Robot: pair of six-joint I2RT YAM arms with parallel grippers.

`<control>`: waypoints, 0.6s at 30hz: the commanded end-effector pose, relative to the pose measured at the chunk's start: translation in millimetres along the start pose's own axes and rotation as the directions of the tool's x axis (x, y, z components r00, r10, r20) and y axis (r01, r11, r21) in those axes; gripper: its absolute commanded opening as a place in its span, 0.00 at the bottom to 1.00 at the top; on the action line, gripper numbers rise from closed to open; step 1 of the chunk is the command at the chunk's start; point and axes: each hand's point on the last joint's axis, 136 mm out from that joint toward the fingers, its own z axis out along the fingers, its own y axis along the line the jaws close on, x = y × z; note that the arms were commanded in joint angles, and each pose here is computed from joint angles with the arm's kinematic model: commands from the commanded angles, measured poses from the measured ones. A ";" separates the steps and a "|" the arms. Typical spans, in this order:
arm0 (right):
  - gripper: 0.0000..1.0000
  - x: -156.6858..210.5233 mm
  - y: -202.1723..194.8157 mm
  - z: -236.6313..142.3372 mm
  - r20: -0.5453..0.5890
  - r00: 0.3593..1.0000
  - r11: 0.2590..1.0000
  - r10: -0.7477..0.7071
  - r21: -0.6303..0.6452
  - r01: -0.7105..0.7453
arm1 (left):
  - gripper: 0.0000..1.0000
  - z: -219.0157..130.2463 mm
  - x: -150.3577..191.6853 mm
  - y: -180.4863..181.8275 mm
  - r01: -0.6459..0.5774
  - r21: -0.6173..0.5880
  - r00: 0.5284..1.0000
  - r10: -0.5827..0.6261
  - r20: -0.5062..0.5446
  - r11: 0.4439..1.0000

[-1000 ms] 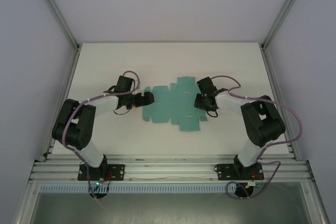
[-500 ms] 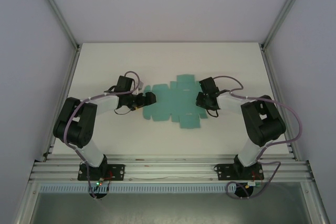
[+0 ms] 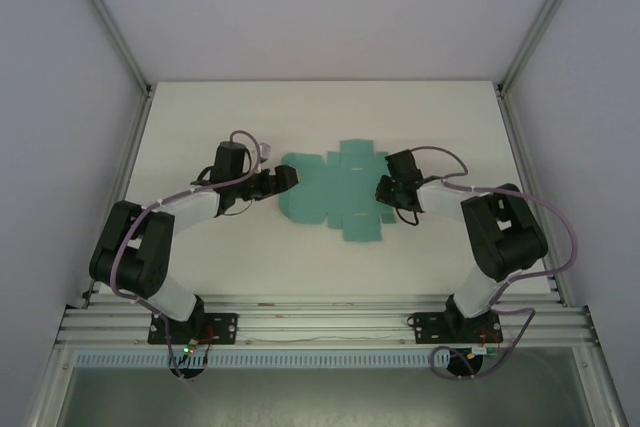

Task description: Assemble paper box

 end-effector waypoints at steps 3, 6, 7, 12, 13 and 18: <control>0.22 78.8 -54.8 14.1 -0.264 0.964 0.987 0.012 0.157 0.030 | 0.83 13.4 10.8 33.0 0.017 -0.132 0.998 -0.024 -0.052 0.991; 0.22 79.2 -53.1 14.7 -0.264 0.965 0.989 0.009 0.146 0.030 | 0.81 20.2 14.6 40.5 0.035 -0.138 0.997 -0.044 -0.064 0.990; 0.22 78.8 -52.2 14.9 -0.263 0.965 0.990 0.009 0.141 0.029 | 0.77 22.6 15.2 42.1 0.039 -0.135 0.997 -0.048 -0.068 0.990; 0.22 78.2 -50.0 15.4 -0.262 0.965 0.991 0.002 0.130 0.033 | 0.62 32.7 12.4 40.6 0.054 -0.087 0.997 -0.059 -0.059 0.995; 0.22 78.8 -50.5 15.5 -0.264 0.964 0.991 -0.002 0.131 0.038 | 0.58 33.7 11.0 39.9 0.049 -0.080 0.997 -0.054 -0.055 0.996; 0.22 75.3 -48.8 15.5 -0.256 0.967 0.991 -0.010 0.123 0.043 | 0.37 37.6 0.3 33.0 0.054 -0.046 0.998 -0.055 -0.026 0.998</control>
